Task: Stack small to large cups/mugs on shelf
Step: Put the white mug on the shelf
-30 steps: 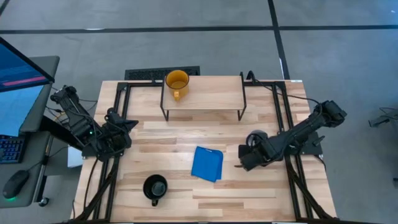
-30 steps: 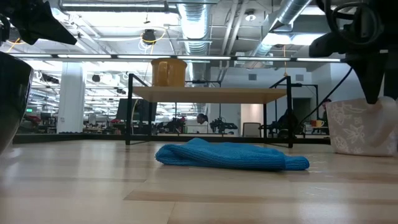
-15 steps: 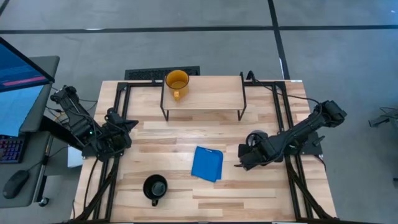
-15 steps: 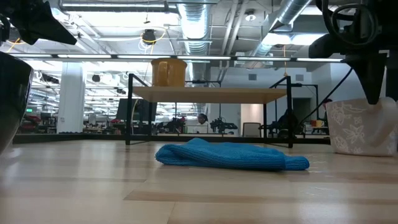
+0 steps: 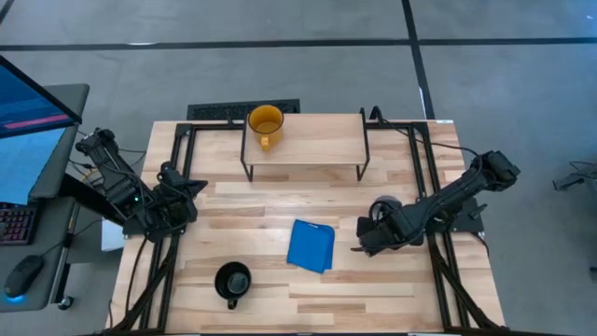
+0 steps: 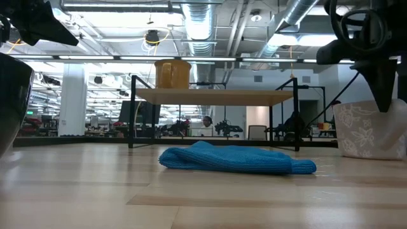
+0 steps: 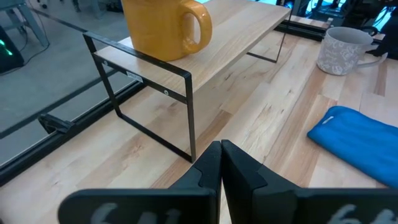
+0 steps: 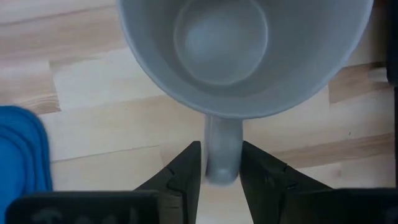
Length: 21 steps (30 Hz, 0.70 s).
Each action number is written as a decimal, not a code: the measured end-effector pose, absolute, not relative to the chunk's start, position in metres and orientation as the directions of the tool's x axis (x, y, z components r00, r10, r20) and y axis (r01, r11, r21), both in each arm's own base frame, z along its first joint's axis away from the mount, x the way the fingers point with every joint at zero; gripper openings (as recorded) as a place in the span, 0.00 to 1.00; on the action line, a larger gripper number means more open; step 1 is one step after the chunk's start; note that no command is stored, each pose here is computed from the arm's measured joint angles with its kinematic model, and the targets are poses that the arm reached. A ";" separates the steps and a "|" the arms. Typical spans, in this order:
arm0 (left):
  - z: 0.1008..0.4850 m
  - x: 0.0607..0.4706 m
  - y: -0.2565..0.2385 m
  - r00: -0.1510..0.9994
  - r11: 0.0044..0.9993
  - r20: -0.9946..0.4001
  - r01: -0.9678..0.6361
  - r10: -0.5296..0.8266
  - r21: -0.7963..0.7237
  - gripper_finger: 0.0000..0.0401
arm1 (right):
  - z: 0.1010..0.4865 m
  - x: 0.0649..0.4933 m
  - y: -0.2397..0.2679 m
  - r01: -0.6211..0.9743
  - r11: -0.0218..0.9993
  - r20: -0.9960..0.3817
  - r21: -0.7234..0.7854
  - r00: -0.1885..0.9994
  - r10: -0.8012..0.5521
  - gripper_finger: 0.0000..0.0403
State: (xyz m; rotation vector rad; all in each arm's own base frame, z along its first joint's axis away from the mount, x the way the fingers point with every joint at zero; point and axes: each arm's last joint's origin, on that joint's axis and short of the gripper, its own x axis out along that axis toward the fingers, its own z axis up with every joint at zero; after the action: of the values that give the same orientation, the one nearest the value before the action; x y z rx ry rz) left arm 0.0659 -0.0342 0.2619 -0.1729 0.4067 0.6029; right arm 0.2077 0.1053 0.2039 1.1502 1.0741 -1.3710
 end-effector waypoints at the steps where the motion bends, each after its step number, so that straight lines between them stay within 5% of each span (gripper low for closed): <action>1: 0.262 0.066 -0.034 0.748 0.812 -0.420 -0.582 0.515 -0.040 0.00 | 0.204 0.208 0.105 0.995 -0.100 -0.988 -0.028 -0.042 -0.148 0.31; 21: 0.262 0.066 -0.034 0.747 0.815 -0.420 -0.578 0.515 -0.028 0.00 | 0.204 0.209 0.104 0.995 -0.095 -0.990 -0.023 -0.036 -0.138 0.31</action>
State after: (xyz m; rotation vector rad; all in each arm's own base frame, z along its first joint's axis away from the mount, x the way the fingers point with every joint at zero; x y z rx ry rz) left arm 0.0658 -0.0341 0.2619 -0.1607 0.4107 0.6010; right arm 0.2092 0.1043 0.2038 1.1580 1.0805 -1.3623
